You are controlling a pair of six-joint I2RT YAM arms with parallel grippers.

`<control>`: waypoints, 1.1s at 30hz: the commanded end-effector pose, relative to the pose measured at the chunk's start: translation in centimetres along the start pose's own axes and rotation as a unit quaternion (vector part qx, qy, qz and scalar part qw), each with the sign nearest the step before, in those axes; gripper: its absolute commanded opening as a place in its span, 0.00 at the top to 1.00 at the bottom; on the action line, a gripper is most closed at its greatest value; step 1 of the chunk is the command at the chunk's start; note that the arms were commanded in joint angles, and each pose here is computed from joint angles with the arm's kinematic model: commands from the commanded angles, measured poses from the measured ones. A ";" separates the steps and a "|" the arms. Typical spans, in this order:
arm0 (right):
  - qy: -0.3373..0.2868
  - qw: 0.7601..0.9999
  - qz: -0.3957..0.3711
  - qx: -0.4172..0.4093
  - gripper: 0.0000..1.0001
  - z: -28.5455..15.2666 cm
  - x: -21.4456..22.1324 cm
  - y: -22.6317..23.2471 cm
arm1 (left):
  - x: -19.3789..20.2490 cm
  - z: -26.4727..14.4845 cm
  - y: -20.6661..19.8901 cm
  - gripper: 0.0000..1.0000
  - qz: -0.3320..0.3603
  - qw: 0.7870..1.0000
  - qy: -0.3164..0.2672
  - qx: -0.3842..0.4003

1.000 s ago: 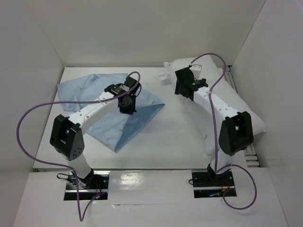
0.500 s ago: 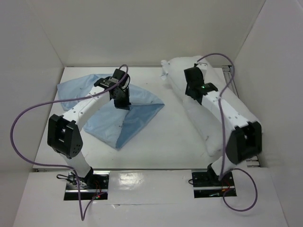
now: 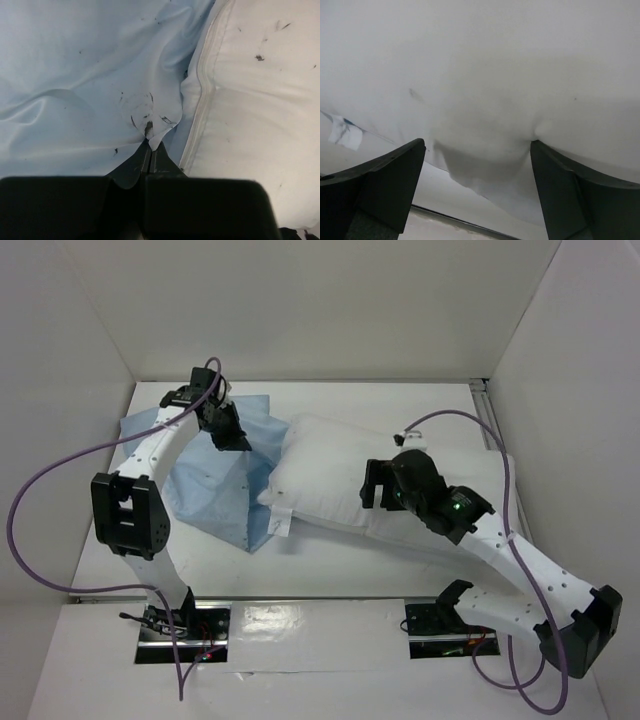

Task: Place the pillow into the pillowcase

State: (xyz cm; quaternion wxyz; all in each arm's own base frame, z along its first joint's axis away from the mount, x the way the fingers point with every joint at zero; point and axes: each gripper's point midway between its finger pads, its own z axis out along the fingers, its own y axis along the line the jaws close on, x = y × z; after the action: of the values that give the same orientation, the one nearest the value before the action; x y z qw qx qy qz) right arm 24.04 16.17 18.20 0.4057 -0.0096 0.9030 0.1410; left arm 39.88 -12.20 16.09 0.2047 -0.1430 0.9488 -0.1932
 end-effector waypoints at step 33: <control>-0.045 0.989 -0.057 -0.127 1.00 -4.4 -3.2 8.5 | -2.1 -6.2 -0.7 1.00 0.013 0.995 -0.053 0.084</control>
State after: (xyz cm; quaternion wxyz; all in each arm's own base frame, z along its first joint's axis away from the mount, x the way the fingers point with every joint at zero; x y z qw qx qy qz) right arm 23.88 22.56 23.84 0.4390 -0.0682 0.8747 0.1938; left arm 38.79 -10.29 19.62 0.2380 -0.1406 0.9301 -0.2417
